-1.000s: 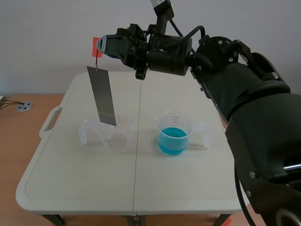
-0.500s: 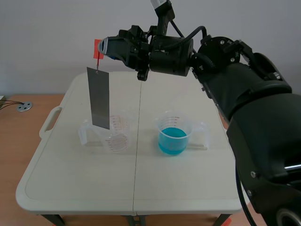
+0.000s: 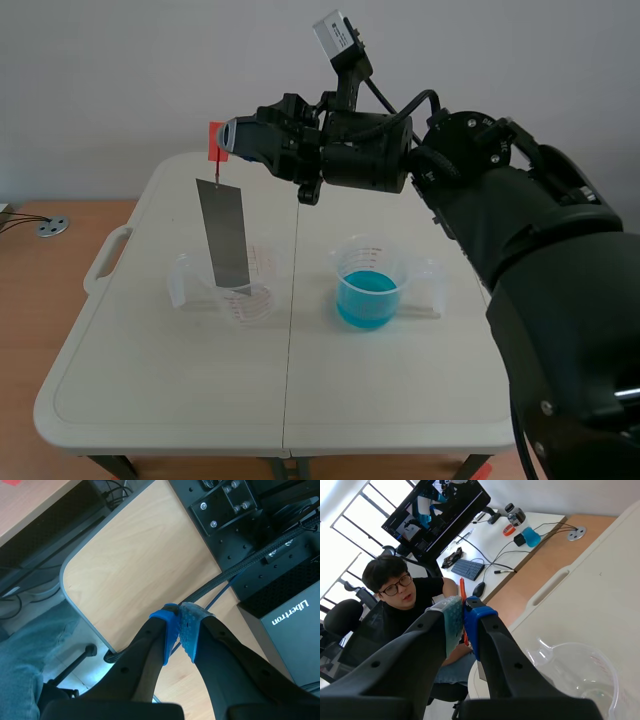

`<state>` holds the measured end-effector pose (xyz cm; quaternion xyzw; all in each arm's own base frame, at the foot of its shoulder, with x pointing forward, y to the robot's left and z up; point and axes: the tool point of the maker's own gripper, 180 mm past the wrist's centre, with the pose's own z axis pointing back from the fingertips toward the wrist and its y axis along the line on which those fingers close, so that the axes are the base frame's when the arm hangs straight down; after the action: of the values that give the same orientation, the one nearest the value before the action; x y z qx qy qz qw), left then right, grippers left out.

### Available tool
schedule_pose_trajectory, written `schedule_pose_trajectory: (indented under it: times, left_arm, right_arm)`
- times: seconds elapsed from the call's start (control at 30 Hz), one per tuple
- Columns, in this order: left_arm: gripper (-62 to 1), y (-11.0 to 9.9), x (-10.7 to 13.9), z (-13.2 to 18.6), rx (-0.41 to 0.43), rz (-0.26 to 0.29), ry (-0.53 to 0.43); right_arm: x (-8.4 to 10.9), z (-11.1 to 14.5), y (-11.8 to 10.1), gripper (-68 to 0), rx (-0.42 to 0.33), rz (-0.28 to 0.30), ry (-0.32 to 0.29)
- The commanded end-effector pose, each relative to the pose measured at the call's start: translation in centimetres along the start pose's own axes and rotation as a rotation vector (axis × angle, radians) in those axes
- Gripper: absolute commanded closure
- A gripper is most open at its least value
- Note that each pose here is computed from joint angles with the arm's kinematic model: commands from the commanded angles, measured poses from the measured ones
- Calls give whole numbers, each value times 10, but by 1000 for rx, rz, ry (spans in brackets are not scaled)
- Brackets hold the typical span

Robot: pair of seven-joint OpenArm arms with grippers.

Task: Hold the metal plate by the orange handle, dip it into the blue solution, take it out and point at it, then put the plate back in the beaker on the left.
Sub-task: 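Put the plate into the left beaker, then return to the home posture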

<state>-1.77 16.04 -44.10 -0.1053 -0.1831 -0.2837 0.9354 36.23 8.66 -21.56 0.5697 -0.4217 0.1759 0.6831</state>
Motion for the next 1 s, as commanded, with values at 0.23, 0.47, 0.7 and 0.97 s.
schedule_pose_trajectory:
  times: [0.23, 0.47, 0.7, 0.97]
  left_arm:
    - [-18, -2, 4, 1, -2, 4, -13]
    - [-19, -2, 4, 1, -2, 4, -13]
    - [-19, -2, 4, 1, -2, 4, -13]
    - [-19, -2, 4, 1, -2, 4, -13]
  right_arm:
    - [-5, 2, -4, -13, -4, -9, -1]
    - [-18, 2, -15, -13, -32, -41, 21]
    - [-28, 4, -28, -13, -81, -21, 46]
    - [-23, 4, -31, -13, -100, 19, 49]
